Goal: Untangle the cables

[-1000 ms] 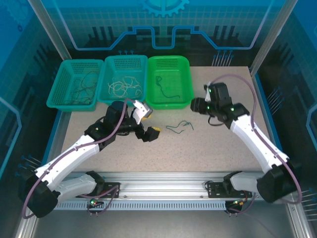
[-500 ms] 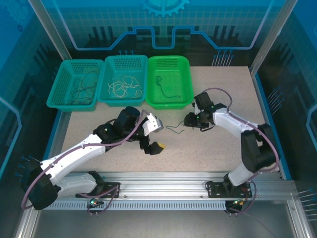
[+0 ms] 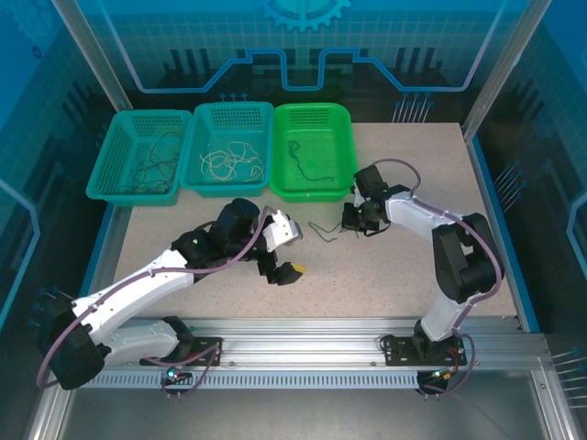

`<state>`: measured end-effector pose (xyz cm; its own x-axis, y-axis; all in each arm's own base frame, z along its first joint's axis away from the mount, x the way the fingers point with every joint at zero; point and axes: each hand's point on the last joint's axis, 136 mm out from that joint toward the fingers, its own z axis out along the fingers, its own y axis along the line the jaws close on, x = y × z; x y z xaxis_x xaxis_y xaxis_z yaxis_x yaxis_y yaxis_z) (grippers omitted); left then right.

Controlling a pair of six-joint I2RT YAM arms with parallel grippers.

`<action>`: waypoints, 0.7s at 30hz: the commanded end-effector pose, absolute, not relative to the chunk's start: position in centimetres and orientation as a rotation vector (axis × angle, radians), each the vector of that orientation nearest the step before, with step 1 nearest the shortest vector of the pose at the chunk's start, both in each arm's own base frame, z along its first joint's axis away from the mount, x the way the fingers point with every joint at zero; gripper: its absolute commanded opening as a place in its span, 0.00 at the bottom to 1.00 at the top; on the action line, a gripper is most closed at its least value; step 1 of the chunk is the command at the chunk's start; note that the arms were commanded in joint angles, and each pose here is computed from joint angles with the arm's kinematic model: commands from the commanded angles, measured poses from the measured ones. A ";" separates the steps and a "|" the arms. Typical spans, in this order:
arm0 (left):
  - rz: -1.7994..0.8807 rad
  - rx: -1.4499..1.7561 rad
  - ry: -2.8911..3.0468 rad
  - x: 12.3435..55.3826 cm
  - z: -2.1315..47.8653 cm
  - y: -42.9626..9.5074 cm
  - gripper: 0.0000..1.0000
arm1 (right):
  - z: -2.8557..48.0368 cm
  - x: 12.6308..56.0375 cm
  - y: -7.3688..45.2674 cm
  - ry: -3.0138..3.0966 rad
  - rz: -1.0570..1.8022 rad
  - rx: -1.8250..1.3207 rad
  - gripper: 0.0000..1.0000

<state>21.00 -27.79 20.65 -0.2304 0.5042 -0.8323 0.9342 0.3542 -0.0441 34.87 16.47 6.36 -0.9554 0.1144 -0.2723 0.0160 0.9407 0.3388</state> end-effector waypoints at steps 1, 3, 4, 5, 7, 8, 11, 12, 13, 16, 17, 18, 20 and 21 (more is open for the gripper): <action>-0.704 1.255 1.814 21.1 21.4 -27.9 0.99 | 9.5 33.8 15.5 2.754 0.452 0.077 0.00; -0.713 1.249 1.799 21.1 21.8 -28.0 0.99 | 11.4 33.5 15.2 2.717 0.444 0.064 0.00; -0.720 1.246 1.791 21.1 22.0 -28.1 0.99 | 12.4 33.3 15.0 2.696 0.442 0.060 0.00; -0.723 1.240 1.781 21.1 22.3 -28.2 0.99 | 13.4 33.3 14.9 2.674 0.444 0.053 0.00; -0.727 1.216 1.755 21.2 23.1 -28.2 0.99 | 15.9 33.5 15.0 2.610 0.466 0.046 0.00; -0.728 1.200 1.743 21.3 23.5 -28.2 0.99 | 17.0 33.7 15.1 2.583 0.477 0.043 0.00; -0.710 1.129 1.707 21.8 24.7 -27.9 0.99 | 20.9 35.3 15.7 2.485 0.506 0.023 0.00; -0.696 1.095 1.701 22.2 25.0 -27.7 0.99 | 21.9 36.1 15.9 2.457 0.505 0.013 0.00; -0.678 1.055 1.703 22.6 25.3 -27.4 0.99 | 22.8 37.1 16.1 2.433 0.503 0.004 0.00; -0.601 0.951 1.745 24.0 25.4 -26.2 0.99 | 24.2 40.2 17.2 2.396 0.498 -0.019 0.00; -0.575 0.920 1.767 24.5 25.2 -25.8 0.99 | 24.5 41.3 17.6 2.386 0.506 -0.025 0.00; -0.543 0.883 1.799 25.0 24.9 -25.3 0.99 | 24.5 42.5 18.2 2.379 0.513 -0.035 0.00; -0.471 0.782 1.873 26.2 24.4 -24.0 0.99 | 24.0 44.9 19.2 2.385 0.516 -0.041 0.00; -0.429 0.718 1.921 26.8 23.9 -23.2 0.99 | 23.4 46.1 19.8 2.395 0.517 -0.048 0.00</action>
